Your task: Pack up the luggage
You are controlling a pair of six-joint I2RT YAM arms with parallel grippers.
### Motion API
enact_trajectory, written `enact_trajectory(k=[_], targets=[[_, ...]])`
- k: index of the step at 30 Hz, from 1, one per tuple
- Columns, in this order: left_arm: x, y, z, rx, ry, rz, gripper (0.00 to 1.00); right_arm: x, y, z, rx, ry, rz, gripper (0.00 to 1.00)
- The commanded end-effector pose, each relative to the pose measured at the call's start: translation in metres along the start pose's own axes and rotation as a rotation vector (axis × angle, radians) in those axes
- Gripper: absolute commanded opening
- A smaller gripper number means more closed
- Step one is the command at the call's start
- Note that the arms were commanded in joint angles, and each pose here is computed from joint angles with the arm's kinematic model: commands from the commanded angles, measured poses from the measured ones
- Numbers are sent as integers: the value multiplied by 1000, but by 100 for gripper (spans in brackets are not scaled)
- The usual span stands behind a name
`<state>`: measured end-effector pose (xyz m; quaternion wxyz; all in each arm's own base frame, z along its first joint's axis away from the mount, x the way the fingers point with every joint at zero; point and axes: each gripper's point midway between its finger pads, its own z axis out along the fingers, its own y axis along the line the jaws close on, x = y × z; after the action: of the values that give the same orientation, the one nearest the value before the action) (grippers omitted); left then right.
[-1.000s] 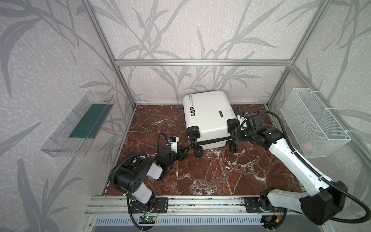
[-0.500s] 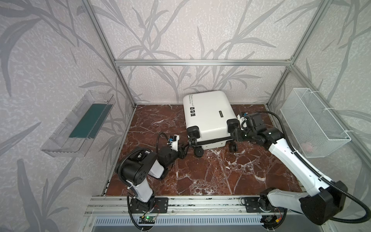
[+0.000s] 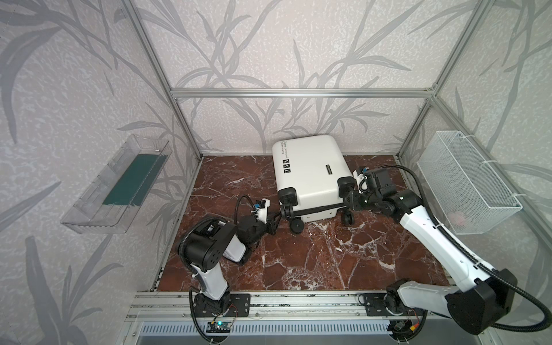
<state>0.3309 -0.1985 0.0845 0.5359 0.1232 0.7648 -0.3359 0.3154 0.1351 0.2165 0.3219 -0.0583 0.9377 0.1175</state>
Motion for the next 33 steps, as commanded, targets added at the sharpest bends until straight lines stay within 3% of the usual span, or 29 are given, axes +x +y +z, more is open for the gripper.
enact_trajectory(k=[1,10,21,33], targets=[[-14,-9,6,46,-39,31,24,-9,8,-8,-37,-44,-32,0],[-8,-13,3,67,-19,3,0,-9,6,-7,-35,-42,-25,0],[-12,-19,-11,81,-41,-109,0,-11,4,-4,-32,-47,-6,0],[10,-25,-26,67,26,-172,0,-13,1,-1,-22,-50,10,0]])
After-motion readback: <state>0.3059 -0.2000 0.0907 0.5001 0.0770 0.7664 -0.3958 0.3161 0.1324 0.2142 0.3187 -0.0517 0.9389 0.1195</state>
